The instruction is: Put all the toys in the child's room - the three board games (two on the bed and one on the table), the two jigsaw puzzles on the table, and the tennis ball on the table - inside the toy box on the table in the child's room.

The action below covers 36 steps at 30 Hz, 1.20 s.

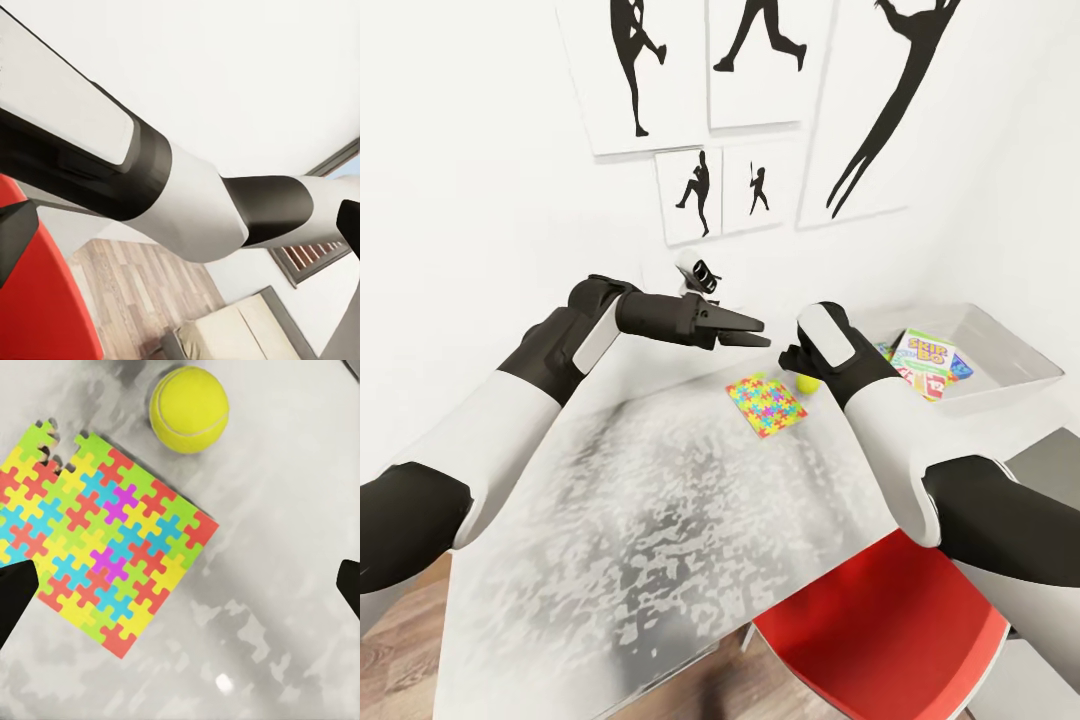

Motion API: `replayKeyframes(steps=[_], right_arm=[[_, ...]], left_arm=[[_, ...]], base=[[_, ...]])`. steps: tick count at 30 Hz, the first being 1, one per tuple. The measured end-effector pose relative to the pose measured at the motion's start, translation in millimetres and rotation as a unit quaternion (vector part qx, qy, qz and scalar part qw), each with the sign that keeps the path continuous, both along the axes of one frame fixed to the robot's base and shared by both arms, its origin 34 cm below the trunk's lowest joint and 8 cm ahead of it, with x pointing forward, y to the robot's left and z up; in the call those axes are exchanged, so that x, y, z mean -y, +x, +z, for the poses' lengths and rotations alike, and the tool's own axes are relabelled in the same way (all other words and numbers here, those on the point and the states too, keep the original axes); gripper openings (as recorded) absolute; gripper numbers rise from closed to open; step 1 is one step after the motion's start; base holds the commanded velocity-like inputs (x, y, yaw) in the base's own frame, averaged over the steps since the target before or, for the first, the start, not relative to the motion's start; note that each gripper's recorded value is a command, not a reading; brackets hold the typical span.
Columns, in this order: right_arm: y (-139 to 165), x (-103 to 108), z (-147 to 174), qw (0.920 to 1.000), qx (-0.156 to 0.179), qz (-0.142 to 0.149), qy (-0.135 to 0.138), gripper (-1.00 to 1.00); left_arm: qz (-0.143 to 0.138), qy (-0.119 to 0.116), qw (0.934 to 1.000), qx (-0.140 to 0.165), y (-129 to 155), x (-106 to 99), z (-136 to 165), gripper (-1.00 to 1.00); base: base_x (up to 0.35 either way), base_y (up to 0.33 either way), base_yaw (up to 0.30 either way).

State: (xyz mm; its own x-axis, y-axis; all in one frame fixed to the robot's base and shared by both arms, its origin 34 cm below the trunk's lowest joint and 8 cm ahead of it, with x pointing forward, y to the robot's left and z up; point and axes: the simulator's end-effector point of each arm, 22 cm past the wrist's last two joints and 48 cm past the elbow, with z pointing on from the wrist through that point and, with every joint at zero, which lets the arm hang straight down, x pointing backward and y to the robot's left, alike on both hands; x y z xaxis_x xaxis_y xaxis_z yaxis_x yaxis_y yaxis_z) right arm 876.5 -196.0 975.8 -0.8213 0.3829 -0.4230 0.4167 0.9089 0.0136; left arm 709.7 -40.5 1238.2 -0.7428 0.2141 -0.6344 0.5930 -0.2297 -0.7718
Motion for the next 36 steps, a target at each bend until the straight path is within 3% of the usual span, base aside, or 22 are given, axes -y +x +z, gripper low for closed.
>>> replayKeyframes(steps=[12,21,36], right_arm=[[-0.1,1.5,-0.7,1.0,-0.001,-0.001,-0.001,1.0],[0.1,24.6,-8.5,0.9998,-0.006,-0.014,-0.01,1.0],[-0.8,19.7,-26.2,0.9998,-0.017,-0.012,-0.007,1.0]], left_arm=[[0.001,-0.001,1.0,0.0,0.5,-0.5,0.1,1.0],[0.0,0.0,1.0,-0.004,2.2,-0.4,-4.8,1.0],[0.001,-0.001,0.9999,-0.016,7.9,-1.4,-18.8,1.0]], base=[[0.0,0.0,0.0],[0.0,0.0,0.0],[0.0,0.0,0.0]])
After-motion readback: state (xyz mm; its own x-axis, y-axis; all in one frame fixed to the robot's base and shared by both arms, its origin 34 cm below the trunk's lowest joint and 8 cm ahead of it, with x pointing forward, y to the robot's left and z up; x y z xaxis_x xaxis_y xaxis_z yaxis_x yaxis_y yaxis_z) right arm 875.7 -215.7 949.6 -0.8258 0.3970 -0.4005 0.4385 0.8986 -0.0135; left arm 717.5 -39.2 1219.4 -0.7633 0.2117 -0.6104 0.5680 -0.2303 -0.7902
